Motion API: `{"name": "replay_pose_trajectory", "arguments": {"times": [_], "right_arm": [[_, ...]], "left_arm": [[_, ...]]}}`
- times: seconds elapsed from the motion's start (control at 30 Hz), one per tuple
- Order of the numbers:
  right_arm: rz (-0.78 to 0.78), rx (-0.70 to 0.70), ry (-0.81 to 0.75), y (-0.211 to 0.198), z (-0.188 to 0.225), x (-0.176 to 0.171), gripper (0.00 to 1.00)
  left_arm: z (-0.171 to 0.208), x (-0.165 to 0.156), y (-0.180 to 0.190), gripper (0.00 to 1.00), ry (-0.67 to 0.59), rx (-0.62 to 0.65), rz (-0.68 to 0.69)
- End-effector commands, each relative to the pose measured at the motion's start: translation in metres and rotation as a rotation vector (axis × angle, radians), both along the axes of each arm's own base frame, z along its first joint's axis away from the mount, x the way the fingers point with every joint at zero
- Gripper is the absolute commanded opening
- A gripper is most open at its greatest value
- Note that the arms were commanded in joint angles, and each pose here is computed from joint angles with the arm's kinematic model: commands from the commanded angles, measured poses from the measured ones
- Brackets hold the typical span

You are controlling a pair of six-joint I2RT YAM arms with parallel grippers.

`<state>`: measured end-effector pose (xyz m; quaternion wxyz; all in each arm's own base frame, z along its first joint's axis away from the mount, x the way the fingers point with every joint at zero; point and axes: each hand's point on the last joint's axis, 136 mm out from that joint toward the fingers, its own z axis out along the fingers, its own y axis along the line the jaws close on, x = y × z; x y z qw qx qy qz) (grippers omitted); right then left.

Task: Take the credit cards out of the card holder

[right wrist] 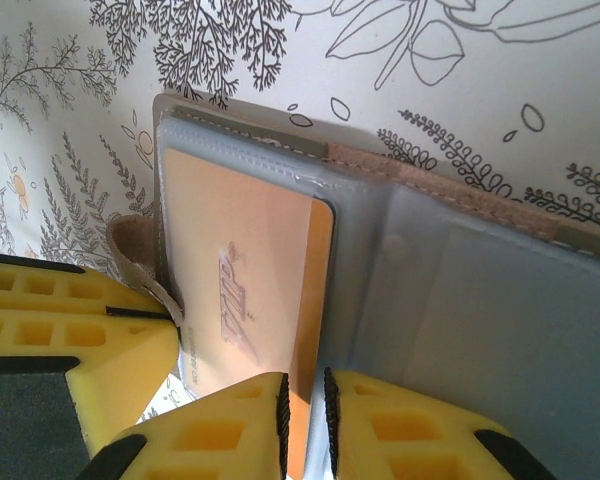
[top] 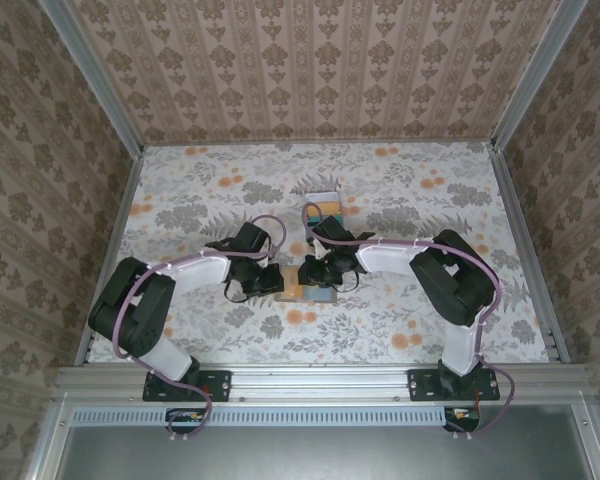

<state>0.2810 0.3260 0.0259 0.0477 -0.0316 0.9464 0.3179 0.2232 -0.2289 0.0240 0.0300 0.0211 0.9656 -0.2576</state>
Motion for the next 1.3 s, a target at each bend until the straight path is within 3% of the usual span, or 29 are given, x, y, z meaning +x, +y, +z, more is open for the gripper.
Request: {"name": "replay_pose_trajectory", "arguments": {"times": [0.0,0.27,0.43,0.67,1.1,1.17,1.27], "right_arm": [[0.005,0.010,0.034,0.007,-0.005,-0.002,0.22],[0.002,0.037,0.044,0.012,-0.005,-0.002,0.18],[-0.003,0.033,0.041,0.009,-0.004,-0.004,0.00],[-0.033,0.016,0.028,-0.007,0.001,-0.005,0.00],[-0.061,0.034,0.021,-0.019,0.004,-0.007,0.00],[-0.069,0.051,0.018,-0.016,0.005,-0.004,0.09],[-0.082,0.098,0.026,-0.007,0.006,-0.001,0.15]], "left_arm": [[-0.010,-0.008,0.004,0.11,0.033,0.013,-0.008],[-0.013,-0.011,0.000,0.09,0.042,0.014,-0.010],[-0.013,-0.012,0.001,0.08,0.042,0.020,-0.010],[-0.018,-0.013,0.013,0.00,0.053,0.075,0.015],[-0.019,-0.015,0.016,0.00,0.059,0.079,0.025],[-0.018,-0.016,0.015,0.00,0.059,0.076,0.021],[-0.018,-0.017,0.013,0.00,0.060,0.074,0.019]]}}
